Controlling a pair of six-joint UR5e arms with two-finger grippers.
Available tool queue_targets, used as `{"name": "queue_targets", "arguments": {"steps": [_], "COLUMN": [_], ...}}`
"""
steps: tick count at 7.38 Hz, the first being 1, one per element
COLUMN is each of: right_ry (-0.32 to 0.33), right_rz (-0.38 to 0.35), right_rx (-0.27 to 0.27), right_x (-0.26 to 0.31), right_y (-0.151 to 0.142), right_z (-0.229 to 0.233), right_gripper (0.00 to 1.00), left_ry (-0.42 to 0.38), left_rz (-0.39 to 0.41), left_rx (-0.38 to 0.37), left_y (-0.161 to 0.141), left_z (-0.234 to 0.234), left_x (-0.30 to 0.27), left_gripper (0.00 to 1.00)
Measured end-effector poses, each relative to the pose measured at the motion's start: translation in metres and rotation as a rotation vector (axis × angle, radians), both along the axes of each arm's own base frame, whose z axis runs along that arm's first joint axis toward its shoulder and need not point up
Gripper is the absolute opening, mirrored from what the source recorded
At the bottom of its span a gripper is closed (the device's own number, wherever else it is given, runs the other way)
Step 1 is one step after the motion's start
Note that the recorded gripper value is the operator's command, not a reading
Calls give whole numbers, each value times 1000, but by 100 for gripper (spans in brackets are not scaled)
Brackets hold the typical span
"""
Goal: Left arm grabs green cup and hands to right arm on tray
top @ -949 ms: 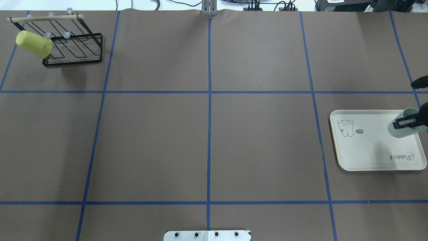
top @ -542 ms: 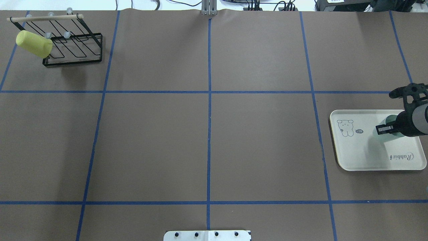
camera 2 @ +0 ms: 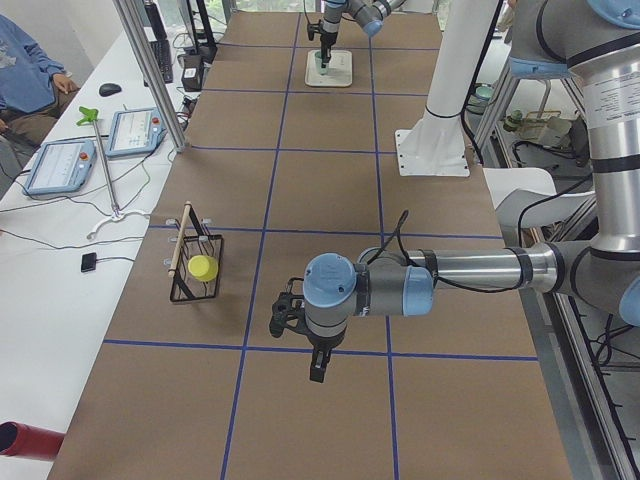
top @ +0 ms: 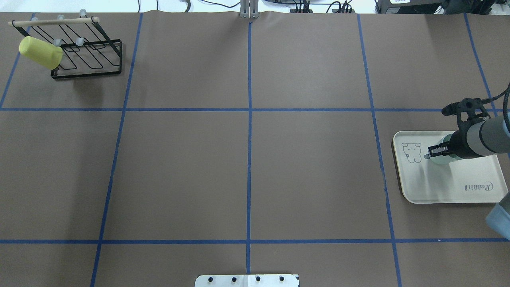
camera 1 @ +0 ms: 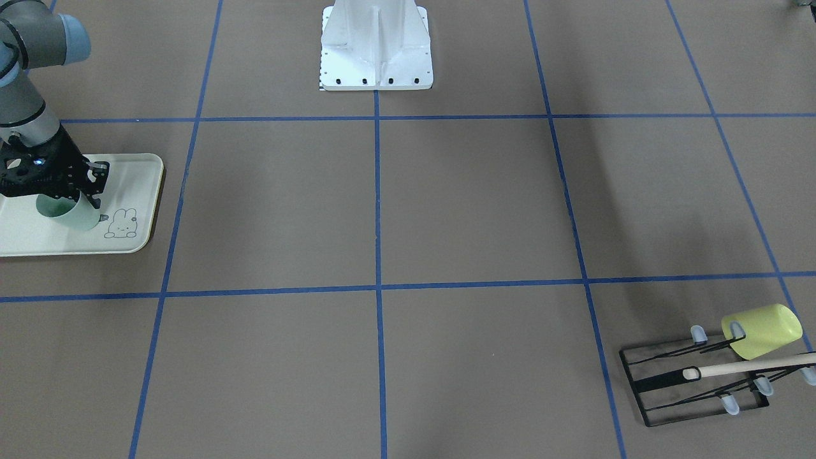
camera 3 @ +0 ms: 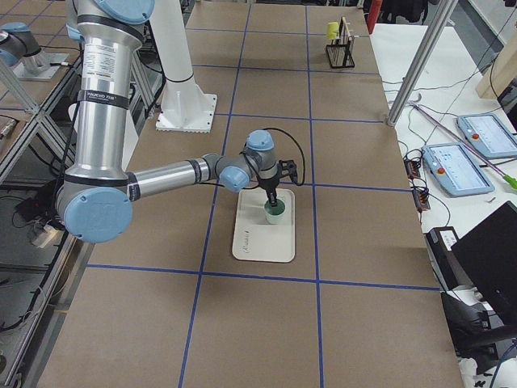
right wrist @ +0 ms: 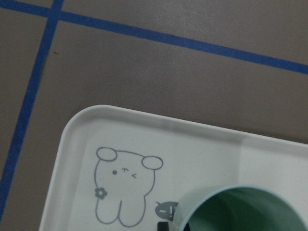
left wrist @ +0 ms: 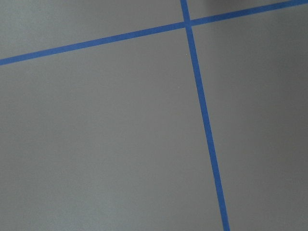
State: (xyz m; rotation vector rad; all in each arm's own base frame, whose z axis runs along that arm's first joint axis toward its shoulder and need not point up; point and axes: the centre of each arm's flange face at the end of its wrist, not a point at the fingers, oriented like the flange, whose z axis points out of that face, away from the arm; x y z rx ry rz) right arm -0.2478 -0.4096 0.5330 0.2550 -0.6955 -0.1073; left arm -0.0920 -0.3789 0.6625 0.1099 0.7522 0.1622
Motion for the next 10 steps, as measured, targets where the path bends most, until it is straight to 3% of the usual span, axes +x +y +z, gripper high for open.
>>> {"name": "queue_targets", "arguments": {"steps": [4,7,10], "right_ry": [-44,17,76], "right_rz": [39,-46,-104], "right_rx": [20,47,-5], "right_x": [54,140,243], "right_y": [-19,-39,-34], "right_z": [-32,-16,24], "right_gripper": [100,100,100], "left_ry": [1,1,1], "left_rz": [0,1,1], "left_rx": [1,3,3], "left_y": [0,0,-1], "left_z": [0,-1,-1], "left_x": [0,0,0], "left_gripper": [100,100,100]}}
